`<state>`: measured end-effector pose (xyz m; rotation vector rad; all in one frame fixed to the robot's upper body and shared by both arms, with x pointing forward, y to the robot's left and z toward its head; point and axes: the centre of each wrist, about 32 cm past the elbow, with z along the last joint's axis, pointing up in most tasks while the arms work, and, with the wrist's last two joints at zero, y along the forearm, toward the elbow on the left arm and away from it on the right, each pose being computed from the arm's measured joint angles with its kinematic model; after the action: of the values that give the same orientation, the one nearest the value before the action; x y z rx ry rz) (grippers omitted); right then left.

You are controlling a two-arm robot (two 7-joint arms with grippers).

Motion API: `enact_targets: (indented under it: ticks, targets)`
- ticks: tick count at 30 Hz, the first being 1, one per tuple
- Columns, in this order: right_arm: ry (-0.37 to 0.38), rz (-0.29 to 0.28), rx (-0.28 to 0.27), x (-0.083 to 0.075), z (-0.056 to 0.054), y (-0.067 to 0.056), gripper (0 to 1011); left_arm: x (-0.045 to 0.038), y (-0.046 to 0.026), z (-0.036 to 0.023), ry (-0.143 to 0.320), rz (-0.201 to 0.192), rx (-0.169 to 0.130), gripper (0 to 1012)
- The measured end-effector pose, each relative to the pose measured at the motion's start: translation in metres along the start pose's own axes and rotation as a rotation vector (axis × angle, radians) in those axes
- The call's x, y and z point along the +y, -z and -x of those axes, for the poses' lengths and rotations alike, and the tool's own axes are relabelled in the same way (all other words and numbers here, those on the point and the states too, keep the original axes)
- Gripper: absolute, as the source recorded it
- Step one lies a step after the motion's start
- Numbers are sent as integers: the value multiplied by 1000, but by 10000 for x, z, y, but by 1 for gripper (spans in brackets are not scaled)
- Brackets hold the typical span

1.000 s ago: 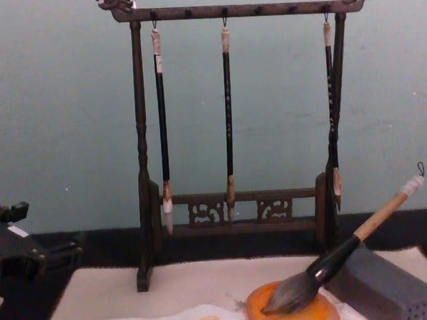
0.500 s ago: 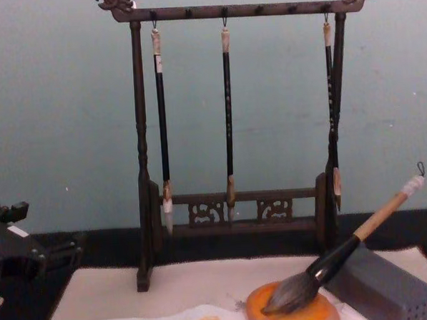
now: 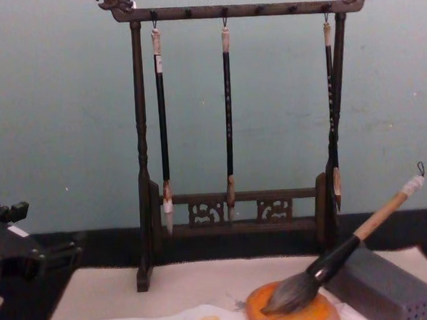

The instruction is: Pick up the brush from the inkstone, write on the paper, then place the brush back to its original position.

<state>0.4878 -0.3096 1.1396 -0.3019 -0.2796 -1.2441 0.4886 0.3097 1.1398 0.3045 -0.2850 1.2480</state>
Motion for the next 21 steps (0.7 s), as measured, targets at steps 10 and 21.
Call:
enact_targets:
  ticks: [10, 21]
  targets:
    - [-20, 0, 140, -7, -17, -43, 1000, 0, 0, 0, 0, 0, 0, 1001]
    - [-76, 16, 491, 49, -39, -76, 1000, 0, 0, 0, 0, 0, 0, 1001]
